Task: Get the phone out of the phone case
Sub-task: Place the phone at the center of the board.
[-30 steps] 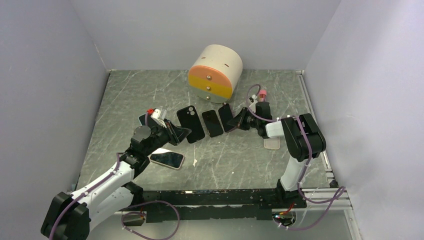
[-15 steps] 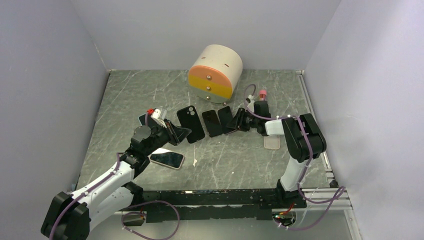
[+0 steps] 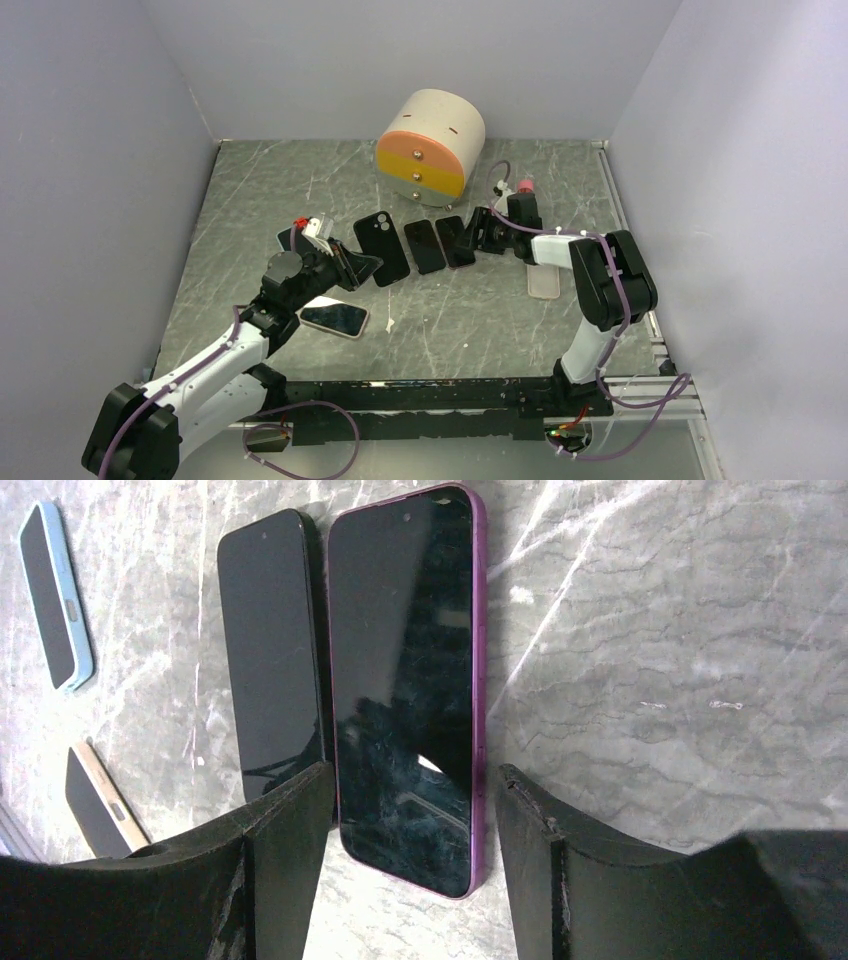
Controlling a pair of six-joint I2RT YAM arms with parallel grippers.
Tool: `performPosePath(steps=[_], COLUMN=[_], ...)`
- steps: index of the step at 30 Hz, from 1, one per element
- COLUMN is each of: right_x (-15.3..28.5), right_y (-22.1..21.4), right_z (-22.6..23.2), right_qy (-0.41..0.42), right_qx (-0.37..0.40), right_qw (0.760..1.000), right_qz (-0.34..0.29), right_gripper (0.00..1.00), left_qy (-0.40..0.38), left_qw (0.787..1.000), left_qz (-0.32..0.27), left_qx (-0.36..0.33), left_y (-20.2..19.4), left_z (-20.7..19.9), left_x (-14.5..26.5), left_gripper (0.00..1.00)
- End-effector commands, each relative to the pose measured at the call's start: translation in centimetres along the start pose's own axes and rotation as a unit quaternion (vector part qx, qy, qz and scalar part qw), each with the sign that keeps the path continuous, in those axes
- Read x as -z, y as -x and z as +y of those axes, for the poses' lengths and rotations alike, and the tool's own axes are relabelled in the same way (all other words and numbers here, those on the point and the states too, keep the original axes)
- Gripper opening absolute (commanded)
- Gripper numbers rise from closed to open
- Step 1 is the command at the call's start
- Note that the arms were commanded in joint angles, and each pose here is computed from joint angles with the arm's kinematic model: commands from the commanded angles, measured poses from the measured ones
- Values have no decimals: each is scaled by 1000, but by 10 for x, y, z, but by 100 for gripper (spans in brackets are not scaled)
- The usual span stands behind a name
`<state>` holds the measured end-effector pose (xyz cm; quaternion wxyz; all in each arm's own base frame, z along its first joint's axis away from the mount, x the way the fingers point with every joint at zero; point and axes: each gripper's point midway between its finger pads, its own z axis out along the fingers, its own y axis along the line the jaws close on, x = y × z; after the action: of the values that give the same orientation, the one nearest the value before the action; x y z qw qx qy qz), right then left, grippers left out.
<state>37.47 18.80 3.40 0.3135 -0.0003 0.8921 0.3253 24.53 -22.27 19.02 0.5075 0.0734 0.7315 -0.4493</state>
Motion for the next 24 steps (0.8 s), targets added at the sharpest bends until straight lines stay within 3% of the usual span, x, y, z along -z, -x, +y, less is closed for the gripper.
performPosePath(steps=[1, 12, 24], right_x=[-2, -9, 6], right_y=[7, -16, 5], right_z=[6, 56, 53], right_qy=[-9, 30, -11], right_qx=[28, 25, 45], right_qw=[1000, 999, 998], right_qz=[-6, 1, -53], right_gripper=[63, 63, 65], left_qy=[-15, -21, -21], left_qw=[1000, 1000, 1000], left_qz=[-19, -18, -14], left_qx=[-14, -12, -2], left_y=[11, 11, 10], left_z=[-6, -9, -8], left_x=[-1, -1, -4], left_gripper=[3, 2, 3])
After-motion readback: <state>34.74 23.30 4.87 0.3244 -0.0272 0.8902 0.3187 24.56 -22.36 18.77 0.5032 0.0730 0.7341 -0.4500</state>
